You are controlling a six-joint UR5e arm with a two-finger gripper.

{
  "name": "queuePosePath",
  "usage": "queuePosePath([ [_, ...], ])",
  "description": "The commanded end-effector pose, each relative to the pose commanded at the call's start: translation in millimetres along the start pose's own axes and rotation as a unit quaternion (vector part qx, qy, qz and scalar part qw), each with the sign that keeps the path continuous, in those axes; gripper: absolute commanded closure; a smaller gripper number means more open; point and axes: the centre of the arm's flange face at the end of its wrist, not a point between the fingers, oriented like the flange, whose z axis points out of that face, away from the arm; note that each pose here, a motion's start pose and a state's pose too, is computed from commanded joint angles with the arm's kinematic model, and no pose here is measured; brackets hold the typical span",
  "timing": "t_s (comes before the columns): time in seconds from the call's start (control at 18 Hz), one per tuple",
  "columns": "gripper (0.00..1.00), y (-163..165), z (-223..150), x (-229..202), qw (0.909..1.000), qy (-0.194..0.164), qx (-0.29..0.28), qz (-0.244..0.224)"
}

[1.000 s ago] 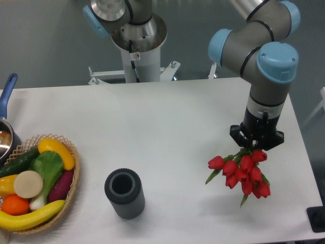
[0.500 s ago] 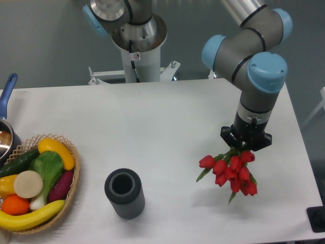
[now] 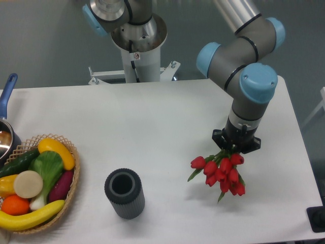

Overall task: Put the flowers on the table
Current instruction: 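Lower the red tulips onto the table and open the gripper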

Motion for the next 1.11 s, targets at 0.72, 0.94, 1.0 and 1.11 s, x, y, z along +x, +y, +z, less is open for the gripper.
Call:
queuePosePath([
  [0.72, 0.00, -5, 15, 3, 1.0000, 0.007, -0.003, 0.006],
  [0.94, 0.00, -8, -2, -3, 0.9994, -0.025, 0.020, 0.011],
  [1.0, 0.00, -9, -9, -5, 0.9986, -0.043, 0.029, 0.012],
  [1.11, 0.00, -2, -14, -12, 0.9970, -0.076, 0.003, 0.009],
])
